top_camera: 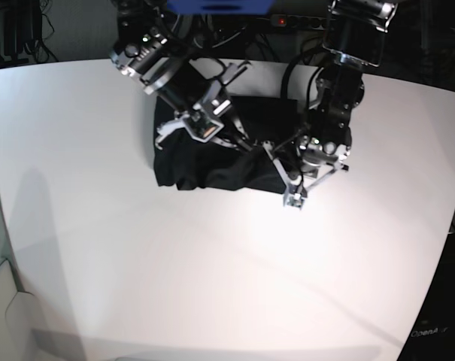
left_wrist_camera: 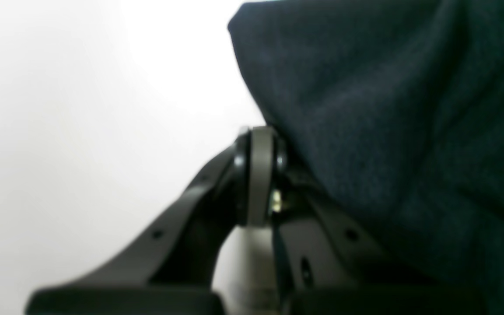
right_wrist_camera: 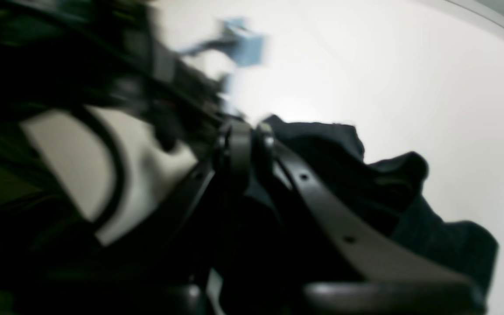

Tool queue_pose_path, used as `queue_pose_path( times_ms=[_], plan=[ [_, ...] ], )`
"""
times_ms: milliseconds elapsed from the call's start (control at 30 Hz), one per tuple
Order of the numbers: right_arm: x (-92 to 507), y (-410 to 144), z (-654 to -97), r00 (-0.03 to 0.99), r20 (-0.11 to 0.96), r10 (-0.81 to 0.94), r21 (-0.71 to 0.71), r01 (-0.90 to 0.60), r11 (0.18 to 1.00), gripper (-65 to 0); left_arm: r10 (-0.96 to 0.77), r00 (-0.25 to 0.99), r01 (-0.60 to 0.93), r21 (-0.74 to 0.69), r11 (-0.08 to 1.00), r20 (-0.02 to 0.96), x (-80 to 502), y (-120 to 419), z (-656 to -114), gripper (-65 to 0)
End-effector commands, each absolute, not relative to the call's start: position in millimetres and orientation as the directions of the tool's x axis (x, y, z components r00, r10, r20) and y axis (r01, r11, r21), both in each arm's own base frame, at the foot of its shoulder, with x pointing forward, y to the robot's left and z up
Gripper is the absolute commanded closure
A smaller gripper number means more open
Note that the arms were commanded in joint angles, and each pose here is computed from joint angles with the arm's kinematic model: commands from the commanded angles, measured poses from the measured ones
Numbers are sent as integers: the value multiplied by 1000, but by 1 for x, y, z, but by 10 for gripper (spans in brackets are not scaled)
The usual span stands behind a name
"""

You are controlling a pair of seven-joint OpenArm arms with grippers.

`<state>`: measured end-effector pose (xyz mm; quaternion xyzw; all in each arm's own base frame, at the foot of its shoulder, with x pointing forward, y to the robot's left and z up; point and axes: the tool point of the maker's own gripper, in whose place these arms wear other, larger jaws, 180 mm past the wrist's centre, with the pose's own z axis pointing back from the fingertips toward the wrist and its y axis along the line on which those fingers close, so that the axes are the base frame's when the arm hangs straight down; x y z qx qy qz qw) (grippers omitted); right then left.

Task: Fold the T-shirt properly
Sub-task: 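Lift the strip end with the right gripper and fold it toward the left gripper, then release the left gripper and move it away from the shirt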

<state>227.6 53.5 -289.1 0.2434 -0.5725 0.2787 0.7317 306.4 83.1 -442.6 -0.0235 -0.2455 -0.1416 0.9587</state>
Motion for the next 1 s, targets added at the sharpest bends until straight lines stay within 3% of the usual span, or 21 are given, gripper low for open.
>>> queue_pose_path(
  times_ms=[0, 200, 367, 667, 967],
  plan=[
    [230, 59, -272, 144, 987, 76, 45, -693, 720, 0, -280, 901, 319, -69, 945, 331, 263, 68, -466, 0],
    [230, 73, -267, 126, 990, 66, 46, -722, 690, 0, -278, 904, 315, -67, 947, 325, 259, 71, -468, 0],
    [237, 73, -266, 114, 991, 69, 35, -723, 690, 0, -276, 871, 313, -26, 949, 406, 272, 86, -439, 0],
    [238, 70, -269, 119, 990, 73, 35, -717, 696, 0, -129, 866, 134, 25, 991, 482, 294, 149, -391, 0],
    [235, 77, -266, 114, 991, 68, 38, -731, 681, 0, -47, 915, -28, 180, 983, 400, 260, 259, -393, 0]
  ],
)
